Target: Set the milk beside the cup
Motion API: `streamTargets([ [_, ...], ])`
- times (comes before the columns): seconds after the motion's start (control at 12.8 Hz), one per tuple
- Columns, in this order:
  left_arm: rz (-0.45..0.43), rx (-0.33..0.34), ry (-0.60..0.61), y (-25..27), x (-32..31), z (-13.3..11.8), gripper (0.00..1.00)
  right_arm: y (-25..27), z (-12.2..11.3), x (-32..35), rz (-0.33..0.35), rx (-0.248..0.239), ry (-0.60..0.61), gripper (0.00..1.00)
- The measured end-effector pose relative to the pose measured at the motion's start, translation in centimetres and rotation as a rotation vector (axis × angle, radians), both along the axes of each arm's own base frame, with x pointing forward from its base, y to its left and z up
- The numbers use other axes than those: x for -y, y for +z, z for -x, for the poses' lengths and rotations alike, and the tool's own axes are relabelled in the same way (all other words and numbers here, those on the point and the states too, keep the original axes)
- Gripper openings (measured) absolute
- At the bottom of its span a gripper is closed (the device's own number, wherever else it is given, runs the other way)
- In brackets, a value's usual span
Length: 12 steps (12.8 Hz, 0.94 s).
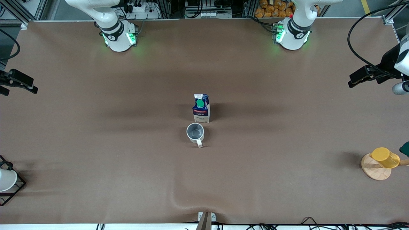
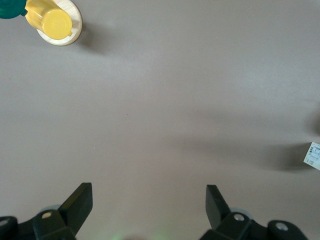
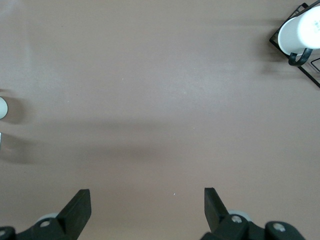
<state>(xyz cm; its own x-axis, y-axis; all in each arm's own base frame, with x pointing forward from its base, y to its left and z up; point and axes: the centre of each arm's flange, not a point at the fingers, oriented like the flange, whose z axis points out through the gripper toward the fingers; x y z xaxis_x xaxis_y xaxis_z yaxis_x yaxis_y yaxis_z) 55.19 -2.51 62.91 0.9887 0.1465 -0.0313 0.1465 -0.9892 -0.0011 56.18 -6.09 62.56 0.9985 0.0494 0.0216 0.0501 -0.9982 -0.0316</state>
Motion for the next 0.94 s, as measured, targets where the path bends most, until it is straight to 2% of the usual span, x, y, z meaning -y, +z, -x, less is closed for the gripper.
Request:
streamTargets([
  [0.24,0.002,-0.011,-0.062,-0.6,-0.6,-0.1,1.0,0.0,0.0,0.0,0.0,-0.002,0.0,1.0],
  [0.94,-0.005,0.007,-0.096,-0.4,2.3,-0.3,1.0,-0.2,0.1,0.1,-0.001,-0.011,-0.002,1.0],
])
